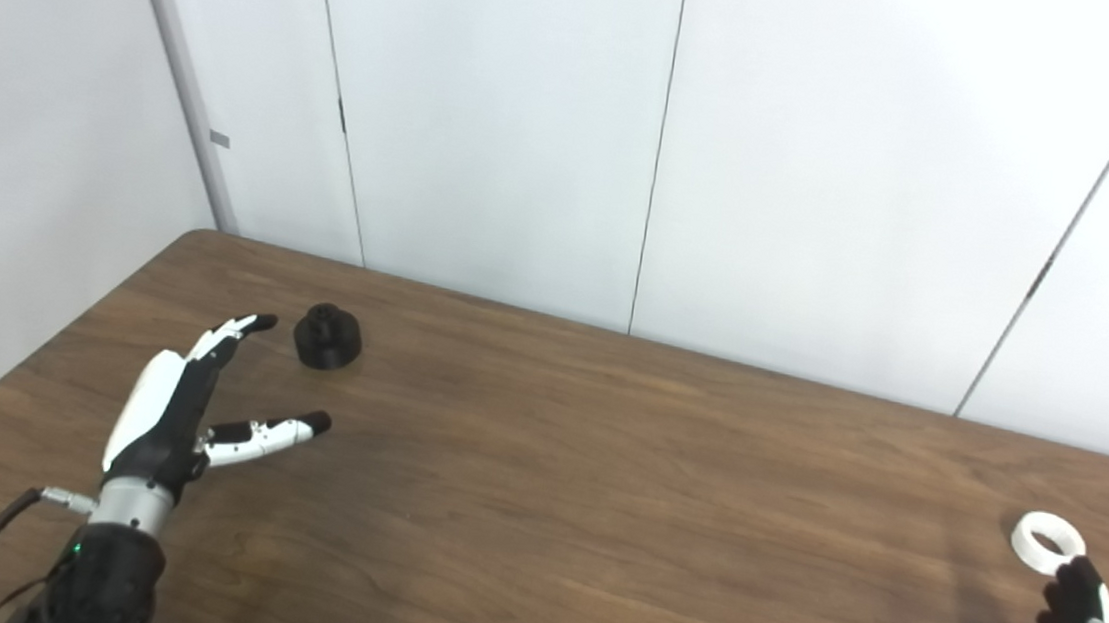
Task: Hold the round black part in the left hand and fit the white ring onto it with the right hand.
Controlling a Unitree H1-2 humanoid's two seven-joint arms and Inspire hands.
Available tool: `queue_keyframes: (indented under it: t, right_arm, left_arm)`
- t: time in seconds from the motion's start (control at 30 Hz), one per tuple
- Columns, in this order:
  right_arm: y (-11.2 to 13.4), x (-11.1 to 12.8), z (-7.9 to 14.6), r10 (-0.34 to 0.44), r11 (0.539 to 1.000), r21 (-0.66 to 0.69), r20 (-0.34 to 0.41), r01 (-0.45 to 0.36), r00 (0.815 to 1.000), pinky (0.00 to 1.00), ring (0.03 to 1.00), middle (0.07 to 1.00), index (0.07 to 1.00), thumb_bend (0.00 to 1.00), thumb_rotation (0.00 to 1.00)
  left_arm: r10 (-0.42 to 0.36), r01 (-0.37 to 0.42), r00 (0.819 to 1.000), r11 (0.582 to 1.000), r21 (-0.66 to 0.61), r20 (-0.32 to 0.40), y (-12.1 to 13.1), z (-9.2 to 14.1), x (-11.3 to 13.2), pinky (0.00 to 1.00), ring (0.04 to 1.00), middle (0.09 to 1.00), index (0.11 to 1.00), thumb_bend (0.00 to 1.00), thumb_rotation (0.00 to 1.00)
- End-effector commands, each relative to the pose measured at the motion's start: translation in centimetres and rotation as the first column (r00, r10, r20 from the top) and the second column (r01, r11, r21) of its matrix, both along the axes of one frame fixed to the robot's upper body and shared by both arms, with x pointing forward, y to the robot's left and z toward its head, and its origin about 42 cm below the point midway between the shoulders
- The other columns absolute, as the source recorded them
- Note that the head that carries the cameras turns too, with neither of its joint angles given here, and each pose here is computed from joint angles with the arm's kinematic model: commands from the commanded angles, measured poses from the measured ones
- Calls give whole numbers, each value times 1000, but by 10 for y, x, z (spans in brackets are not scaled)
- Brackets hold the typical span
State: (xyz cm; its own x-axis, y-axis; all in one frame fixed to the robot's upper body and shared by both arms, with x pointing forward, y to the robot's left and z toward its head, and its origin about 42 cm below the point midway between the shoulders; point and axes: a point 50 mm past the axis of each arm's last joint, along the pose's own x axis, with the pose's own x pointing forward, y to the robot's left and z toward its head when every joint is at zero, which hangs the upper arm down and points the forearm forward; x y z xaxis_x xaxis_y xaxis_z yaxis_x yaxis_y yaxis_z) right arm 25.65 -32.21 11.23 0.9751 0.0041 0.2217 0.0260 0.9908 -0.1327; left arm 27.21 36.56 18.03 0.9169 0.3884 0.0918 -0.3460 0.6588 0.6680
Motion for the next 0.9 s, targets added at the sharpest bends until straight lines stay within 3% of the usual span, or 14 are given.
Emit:
queue_keyframes:
  t: [0.0,0.37,0.87]
  right_arm:
    - [11,-27,-47,-19,998,59,-161,29,987,1000,990,999,1000,414,1000]
    - [11,-29,-47,-13,997,72,-164,25,986,1000,988,997,1000,433,1000]
    - [15,-30,-46,-15,997,66,-166,27,986,1000,977,989,1000,423,1000]
  left_arm:
    - [32,-34,999,996,80,33,12,19,13,1000,1000,950,888,933,334]
    - [93,-86,995,971,221,-21,34,26,60,1000,978,930,846,942,347]
    - [136,-98,979,968,232,-152,50,24,119,1000,994,945,848,955,367]
